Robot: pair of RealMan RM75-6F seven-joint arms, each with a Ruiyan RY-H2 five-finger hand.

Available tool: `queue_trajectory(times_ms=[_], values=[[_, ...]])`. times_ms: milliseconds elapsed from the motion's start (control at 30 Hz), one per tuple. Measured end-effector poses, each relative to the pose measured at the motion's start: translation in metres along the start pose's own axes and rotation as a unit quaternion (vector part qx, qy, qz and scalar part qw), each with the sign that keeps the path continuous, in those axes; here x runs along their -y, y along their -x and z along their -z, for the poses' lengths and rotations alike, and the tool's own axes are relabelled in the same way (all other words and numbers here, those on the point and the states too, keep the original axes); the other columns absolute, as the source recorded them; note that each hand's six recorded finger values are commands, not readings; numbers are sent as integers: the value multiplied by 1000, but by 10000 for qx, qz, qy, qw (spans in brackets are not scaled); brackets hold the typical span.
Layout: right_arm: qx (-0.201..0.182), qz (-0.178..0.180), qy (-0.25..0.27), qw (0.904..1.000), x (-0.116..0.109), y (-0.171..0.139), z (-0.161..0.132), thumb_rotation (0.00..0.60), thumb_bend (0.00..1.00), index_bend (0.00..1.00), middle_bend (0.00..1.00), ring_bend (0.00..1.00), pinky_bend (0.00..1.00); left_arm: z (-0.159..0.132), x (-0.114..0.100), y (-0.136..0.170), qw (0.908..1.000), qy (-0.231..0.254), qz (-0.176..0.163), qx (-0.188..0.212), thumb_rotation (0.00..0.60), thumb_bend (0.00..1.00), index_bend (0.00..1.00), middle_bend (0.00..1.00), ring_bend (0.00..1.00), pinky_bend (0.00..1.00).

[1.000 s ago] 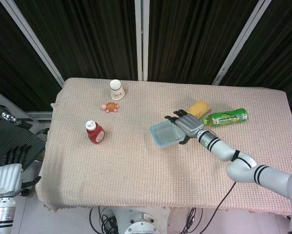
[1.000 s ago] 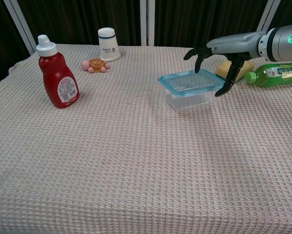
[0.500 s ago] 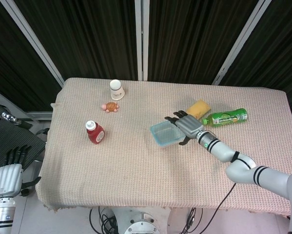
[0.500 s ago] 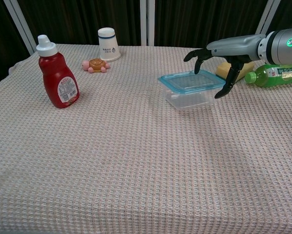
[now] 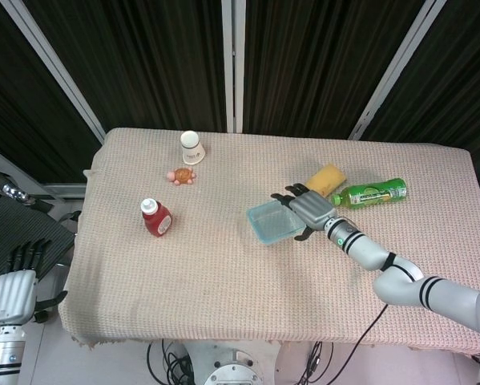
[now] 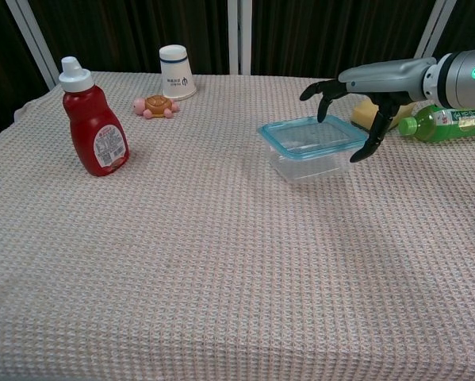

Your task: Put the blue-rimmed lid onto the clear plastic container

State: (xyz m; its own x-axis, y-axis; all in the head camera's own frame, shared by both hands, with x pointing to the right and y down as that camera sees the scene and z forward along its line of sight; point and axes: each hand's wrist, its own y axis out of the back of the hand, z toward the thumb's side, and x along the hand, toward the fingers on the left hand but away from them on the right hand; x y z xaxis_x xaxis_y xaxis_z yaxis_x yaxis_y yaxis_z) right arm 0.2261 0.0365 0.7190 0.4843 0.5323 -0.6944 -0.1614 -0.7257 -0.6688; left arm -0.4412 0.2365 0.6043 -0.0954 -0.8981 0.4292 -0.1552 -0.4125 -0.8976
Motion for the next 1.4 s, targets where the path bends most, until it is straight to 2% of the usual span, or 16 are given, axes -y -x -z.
queue_trajectory(times_ms=[267,467,767,1067,1233,1400], values=[[-401,260,-79,9988,-18,-13,-27,600,26,36,231,0,0,-2,-1,-1,10000,-3,-22,33,600,0,95,61,0,0],[-581,209,-214,9979,-20,2,-48,600,26,36,231,0,0,-2,-1,0,10000,12,-22,23,600,0,95,61,0,0],[-590,-4,-384,9975,-9,31,-66,600,26,36,231,0,0,2,0,2,10000,34,-10,-34,600,0,95,61,0,0],[-568,-137,-509,9970,1,36,-69,600,26,36,237,0,0,3,1,3,10000,46,-7,-28,600,0,95,62,0,0],[-517,-146,-517,9972,2,35,-66,600,26,36,238,0,0,3,2,3,10000,52,-5,-18,600,0,94,61,0,0],[-543,41,-422,9976,-6,31,-67,600,26,36,234,0,0,3,0,3,10000,55,-47,-17,600,0,93,61,0,0]])
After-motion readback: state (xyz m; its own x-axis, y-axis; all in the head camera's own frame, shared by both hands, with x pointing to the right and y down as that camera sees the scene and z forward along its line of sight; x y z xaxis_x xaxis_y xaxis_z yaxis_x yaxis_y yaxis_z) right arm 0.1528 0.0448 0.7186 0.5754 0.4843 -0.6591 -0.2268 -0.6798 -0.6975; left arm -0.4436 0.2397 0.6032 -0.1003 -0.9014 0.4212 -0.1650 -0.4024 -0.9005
